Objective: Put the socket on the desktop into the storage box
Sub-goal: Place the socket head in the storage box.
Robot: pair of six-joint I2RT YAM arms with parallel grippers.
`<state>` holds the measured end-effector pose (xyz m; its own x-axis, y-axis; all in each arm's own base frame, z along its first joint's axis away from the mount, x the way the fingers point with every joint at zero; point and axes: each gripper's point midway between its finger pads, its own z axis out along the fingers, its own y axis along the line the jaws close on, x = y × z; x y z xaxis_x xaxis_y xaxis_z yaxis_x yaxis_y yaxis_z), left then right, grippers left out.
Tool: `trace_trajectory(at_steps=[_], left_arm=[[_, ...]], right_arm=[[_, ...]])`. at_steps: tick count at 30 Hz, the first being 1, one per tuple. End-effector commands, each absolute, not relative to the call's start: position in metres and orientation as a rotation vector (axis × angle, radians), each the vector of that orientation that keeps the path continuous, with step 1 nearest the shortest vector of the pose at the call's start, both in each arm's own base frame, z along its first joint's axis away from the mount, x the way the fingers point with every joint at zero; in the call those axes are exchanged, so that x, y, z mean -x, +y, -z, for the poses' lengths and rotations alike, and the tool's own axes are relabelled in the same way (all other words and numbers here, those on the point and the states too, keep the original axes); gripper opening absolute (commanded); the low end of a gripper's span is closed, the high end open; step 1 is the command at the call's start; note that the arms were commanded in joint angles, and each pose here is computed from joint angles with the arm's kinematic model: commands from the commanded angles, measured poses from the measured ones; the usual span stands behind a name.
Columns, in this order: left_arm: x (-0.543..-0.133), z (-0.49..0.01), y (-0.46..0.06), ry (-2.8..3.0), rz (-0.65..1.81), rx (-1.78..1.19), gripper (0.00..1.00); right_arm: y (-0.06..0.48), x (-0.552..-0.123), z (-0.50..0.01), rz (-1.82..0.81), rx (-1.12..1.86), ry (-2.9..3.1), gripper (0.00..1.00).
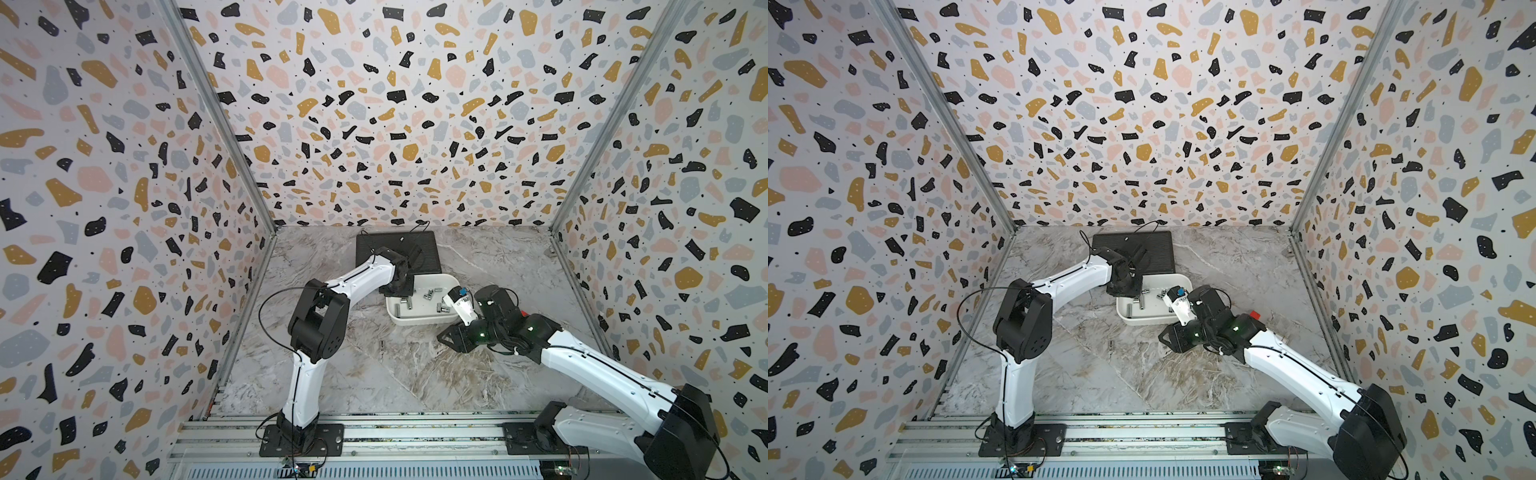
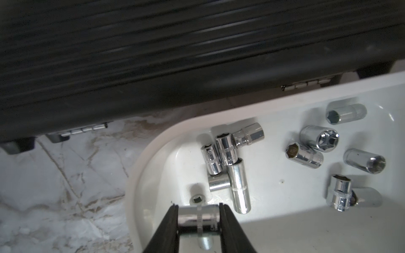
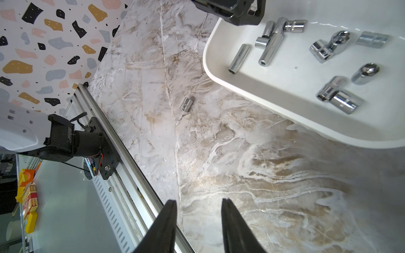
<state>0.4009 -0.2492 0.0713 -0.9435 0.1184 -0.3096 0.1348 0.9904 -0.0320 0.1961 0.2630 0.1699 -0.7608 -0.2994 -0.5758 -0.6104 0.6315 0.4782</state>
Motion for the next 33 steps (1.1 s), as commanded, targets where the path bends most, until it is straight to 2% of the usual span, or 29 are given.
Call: trace_trajectory(at_steps=[1, 14, 33], left_arm=[[-0.408, -0.082, -0.248, 2.797, 0.063, -0.184, 0.40], [-0.401, -0.116, -0.248, 2.738, 0.146, -0.195, 0.41], [-0.334, -0.158, -0.235, 2.650, 0.392, -0.296, 0.49]], right_arm=[[0.264, -0.196, -0.174, -0.958, 0.717, 2.395, 0.39], [0.261, -0.195, -0.177, -0.950, 0.708, 2.393, 0.39], [0.258, -0.198, -0.186, -0.957, 0.718, 2.397, 0.40]])
